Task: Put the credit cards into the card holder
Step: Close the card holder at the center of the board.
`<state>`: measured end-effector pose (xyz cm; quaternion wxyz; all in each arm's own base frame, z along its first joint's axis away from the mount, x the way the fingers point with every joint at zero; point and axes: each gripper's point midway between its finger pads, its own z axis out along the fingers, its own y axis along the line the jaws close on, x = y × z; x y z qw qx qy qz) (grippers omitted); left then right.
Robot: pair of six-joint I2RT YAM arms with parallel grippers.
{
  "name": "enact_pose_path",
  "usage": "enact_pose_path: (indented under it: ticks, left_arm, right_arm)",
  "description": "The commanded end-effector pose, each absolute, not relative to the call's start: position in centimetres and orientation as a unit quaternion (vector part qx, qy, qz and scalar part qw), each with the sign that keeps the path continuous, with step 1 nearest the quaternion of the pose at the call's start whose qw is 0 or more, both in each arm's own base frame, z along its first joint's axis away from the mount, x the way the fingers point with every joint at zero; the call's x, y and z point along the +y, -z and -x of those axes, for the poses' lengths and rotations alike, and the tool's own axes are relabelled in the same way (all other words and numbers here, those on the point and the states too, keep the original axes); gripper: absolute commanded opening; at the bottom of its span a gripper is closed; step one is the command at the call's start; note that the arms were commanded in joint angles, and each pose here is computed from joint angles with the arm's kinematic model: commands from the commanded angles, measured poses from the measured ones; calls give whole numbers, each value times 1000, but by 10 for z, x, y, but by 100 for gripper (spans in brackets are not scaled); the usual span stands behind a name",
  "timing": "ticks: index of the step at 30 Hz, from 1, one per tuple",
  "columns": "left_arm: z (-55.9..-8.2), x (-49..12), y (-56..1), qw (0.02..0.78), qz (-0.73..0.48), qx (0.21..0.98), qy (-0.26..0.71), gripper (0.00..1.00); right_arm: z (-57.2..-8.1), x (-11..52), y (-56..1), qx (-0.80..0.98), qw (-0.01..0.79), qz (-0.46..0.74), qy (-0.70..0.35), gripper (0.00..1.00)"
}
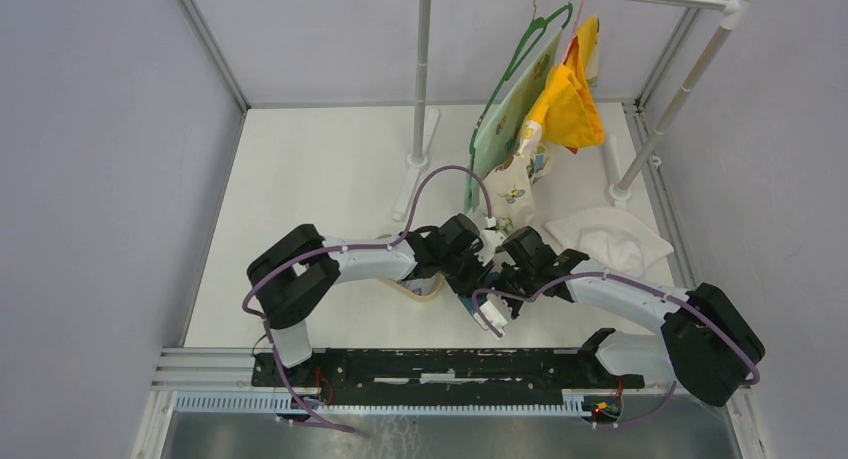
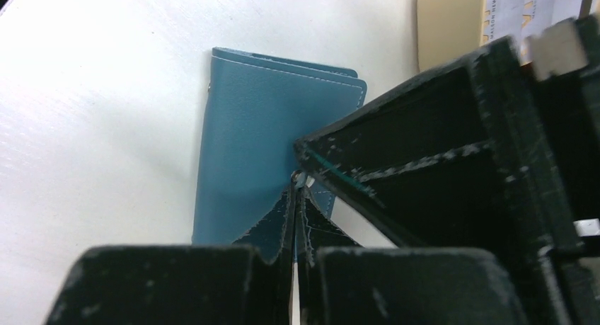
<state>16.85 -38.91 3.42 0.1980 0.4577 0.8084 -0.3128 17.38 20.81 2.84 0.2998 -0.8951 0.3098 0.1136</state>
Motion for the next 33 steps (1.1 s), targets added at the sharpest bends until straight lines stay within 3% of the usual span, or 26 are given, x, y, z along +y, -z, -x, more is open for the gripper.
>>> enact_pose_path:
  ticks: [1,13,17,21,33]
  left_arm:
    - [-174,-378,-47,215,-443,810,318,26]
    - [-193,-374,-55,253,-394,829,306,23]
    - [-198,-381,-66,266,-370,832,318,13]
    - [-199,-384,-74,275,-348,832,333,9]
    - [-186,-400,-56,245,-335,832,368,3]
  right_arm:
    - [-141,176,0,333,209,908,-147,0]
    - [-140,179,1,315,210,916,-132,0]
    - [-139,181,2,311,204,920,-126,0]
    - [-138,183,3,308,202,922,-121,0]
    - [-140,184,3,313,196,922,-112,0]
